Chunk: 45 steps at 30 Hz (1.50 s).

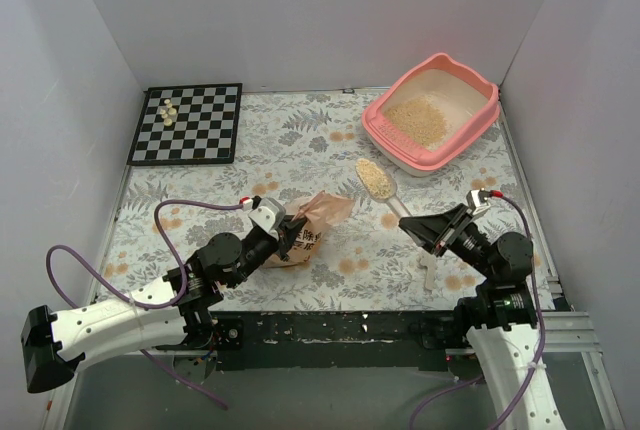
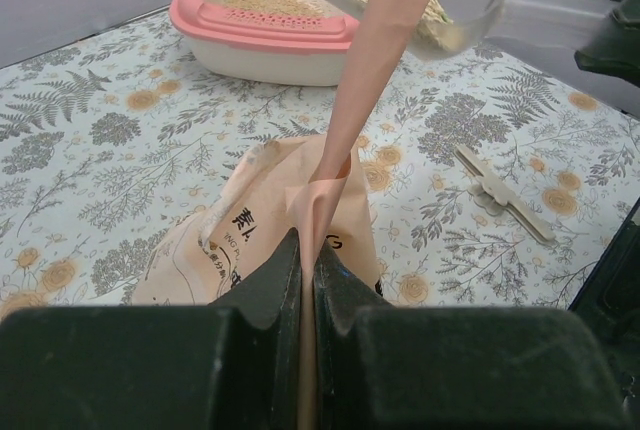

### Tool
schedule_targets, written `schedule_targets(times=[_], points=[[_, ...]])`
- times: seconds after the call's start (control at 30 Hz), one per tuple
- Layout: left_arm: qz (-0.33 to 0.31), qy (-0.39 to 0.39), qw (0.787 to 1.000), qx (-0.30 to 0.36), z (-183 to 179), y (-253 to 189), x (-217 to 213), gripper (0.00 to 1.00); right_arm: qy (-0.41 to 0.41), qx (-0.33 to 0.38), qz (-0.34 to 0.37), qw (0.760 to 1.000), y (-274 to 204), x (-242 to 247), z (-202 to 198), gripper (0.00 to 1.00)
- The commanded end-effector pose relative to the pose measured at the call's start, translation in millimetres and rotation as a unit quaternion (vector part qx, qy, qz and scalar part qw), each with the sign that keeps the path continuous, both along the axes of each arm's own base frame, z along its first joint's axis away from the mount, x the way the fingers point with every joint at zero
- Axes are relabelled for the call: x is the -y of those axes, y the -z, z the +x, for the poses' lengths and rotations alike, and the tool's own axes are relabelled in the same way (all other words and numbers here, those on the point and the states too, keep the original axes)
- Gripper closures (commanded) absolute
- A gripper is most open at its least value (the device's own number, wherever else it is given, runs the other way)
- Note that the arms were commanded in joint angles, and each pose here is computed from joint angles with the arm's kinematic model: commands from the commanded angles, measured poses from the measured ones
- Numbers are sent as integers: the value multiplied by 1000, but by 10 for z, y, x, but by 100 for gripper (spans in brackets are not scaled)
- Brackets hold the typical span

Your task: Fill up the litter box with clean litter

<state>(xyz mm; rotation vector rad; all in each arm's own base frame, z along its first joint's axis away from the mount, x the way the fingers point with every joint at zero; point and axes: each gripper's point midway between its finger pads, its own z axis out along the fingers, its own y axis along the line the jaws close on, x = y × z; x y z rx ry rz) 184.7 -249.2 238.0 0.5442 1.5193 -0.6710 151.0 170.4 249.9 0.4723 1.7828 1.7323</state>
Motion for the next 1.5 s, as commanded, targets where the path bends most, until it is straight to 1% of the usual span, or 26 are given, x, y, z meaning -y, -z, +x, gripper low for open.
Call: schedule_targets(times=[0.0, 0.3, 0.5, 0.7, 0.97, 1.07, 1.13, 1.2, 1.33, 1.43, 1.47], points=[[-48, 18, 999, 15, -48, -279, 70, 100, 59, 87, 28, 994, -515, 108, 194, 99], [-56, 33, 998, 1, -88, -150, 127, 100, 144, 115, 32, 982, -767, 269, 694, 99], [-59, 43, 997, 3, -111, -157, 151, 100, 203, 108, 19, 973, -813, 391, 1104, 99], [-66, 50, 997, 1, -148, -174, 145, 100, 269, 112, -32, 956, -795, 578, 1585, 99], [-79, 65, 995, -9, -218, -151, 140, 100, 335, 85, -103, 933, -482, 888, 2170, 99], [-82, 76, 994, -19, -254, -141, 170, 100, 347, 69, -150, 923, -341, 986, 2350, 99], [-84, 80, 993, -23, -270, -146, 184, 100, 342, 73, -196, 916, -320, 1001, 2478, 99], [-83, 81, 993, -25, -273, -149, 187, 100, 336, 62, -237, 909, -231, 1029, 2611, 99], [-80, 82, 993, -24, -276, -169, 182, 100, 327, 20, -317, 890, -24, 1109, 2805, 99], [-87, 93, 992, -20, -313, -219, 192, 100, 330, -30, -406, 852, 199, 1247, 2933, 99], [-89, 99, 991, -19, -332, -228, 202, 100, 327, -40, -426, 843, 234, 1271, 2974, 99]])
